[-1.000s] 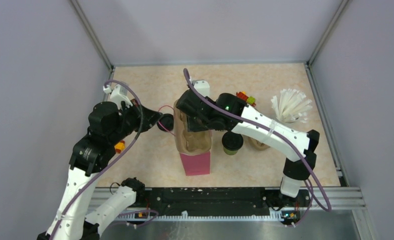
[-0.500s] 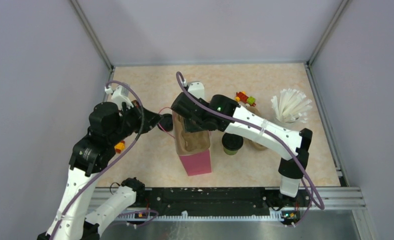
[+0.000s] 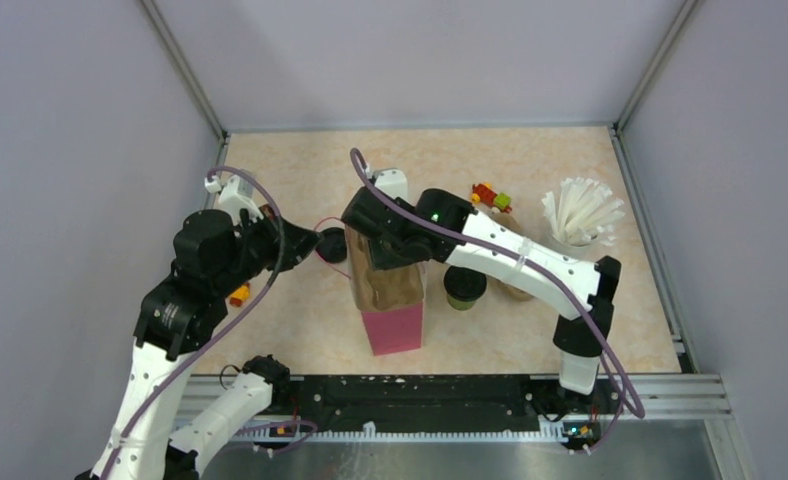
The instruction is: Pack the takeout coffee
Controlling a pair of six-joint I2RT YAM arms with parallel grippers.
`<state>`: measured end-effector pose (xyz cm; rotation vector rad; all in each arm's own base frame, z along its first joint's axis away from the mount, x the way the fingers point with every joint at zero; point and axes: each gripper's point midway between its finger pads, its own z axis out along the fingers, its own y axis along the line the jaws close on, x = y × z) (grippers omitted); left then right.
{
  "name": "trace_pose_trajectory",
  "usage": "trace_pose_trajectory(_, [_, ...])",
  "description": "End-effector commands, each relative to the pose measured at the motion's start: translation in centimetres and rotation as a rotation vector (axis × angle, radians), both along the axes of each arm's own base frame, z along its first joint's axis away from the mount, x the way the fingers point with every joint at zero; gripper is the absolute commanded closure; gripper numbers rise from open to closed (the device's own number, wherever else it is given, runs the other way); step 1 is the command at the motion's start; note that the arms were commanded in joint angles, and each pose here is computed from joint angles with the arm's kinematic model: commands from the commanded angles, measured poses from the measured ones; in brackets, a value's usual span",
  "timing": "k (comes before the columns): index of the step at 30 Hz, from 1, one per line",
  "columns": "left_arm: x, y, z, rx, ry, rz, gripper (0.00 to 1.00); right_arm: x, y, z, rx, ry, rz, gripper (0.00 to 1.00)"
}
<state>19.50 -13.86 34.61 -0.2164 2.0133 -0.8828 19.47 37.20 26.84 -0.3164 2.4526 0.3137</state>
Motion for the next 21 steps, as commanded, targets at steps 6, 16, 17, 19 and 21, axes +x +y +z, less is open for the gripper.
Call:
trace_pose_trajectory(6, [0.4,0.4,0.0,0.018,-0.017,0.022,1.0,-2.1,-1.4,-1.3,-0.045,0.045,0.032,0.69])
trace_pose_trajectory(16, [0.4,0.0,0.0,-0.003,-0.014,0.01,1.0,-0.3,0.9,-2.9,-0.038,-0.017,0.027,0.62])
trace_pose_trajectory(17, [0.4,0.0,-0.1,-0.003,-0.011,0.01,1.0,-0.3,0.9,-3.1,-0.044,-0.015,0.023,0.61])
trace_pose_trajectory(19, [0.3,0.0,-0.1,-0.004,-0.008,0.011,1.0,-0.3,0.7,-3.2,-0.049,-0.012,0.016,0.59])
trace_pose_trajectory(21, [0.2,0.1,-0.2,-0.007,-0.006,0.012,1.0,-0.2,0.6,-3.0,-0.051,-0.019,0.009,0.57])
